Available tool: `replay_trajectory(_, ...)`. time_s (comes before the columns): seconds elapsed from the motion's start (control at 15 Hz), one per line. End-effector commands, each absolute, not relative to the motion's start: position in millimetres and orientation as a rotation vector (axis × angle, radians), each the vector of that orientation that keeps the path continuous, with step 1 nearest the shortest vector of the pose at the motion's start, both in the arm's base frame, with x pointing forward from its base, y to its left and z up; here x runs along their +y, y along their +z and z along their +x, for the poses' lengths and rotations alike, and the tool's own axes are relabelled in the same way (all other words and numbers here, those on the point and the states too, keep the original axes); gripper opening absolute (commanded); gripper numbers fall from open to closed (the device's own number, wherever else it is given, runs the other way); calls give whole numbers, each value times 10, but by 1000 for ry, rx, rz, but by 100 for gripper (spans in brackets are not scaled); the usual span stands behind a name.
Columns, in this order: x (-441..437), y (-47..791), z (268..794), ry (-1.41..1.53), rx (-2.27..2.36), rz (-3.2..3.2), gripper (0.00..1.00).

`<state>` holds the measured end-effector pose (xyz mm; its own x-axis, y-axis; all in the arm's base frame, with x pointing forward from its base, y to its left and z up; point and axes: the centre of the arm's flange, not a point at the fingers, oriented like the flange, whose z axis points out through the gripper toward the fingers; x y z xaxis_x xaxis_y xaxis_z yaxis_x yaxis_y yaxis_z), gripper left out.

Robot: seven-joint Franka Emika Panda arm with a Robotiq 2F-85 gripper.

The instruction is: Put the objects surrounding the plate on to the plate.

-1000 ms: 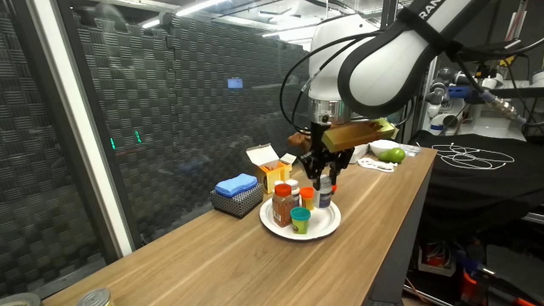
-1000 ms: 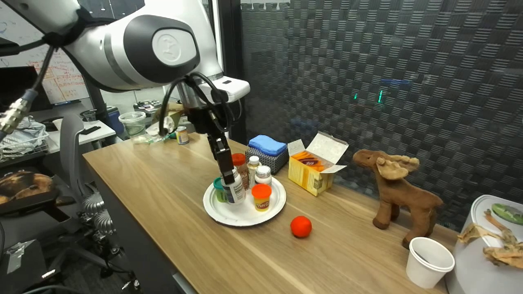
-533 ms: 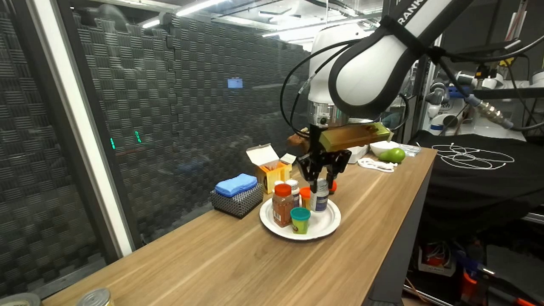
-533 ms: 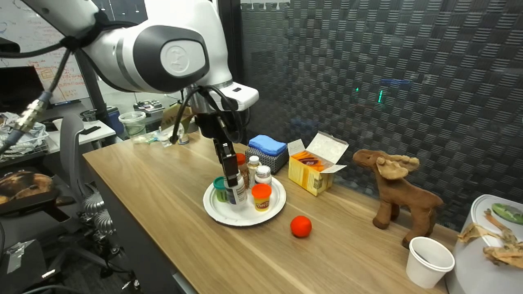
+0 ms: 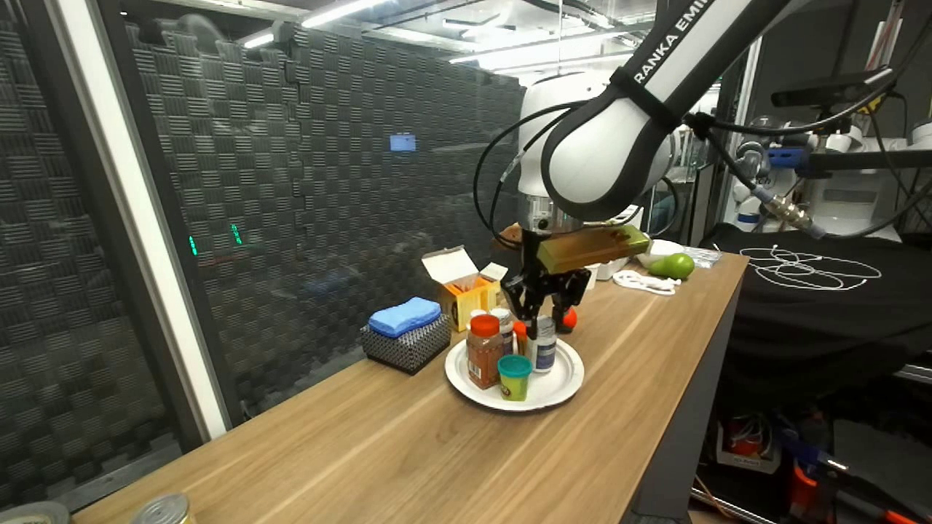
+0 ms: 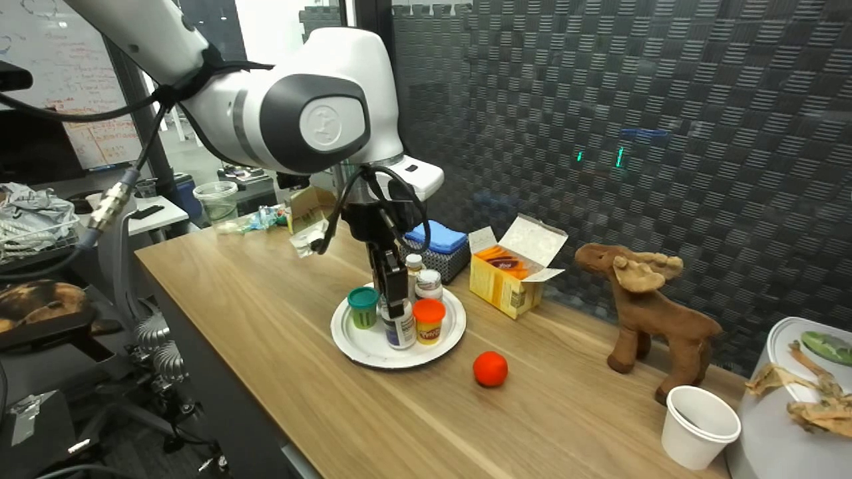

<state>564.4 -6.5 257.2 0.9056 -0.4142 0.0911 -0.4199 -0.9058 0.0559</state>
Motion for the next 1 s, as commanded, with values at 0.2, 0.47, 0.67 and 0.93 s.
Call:
replay_trajectory(0.2,-127,2525,5706,128,-600,2988,59)
replay_trajectory(0.47,-152,2659,5528,209,-566,2981,93)
replay_trajectory(0.67,-238,2873,5418,323,-574,2961,100)
replay_trajectory(0.93,-462,3119,5463,398,-716,2939,100)
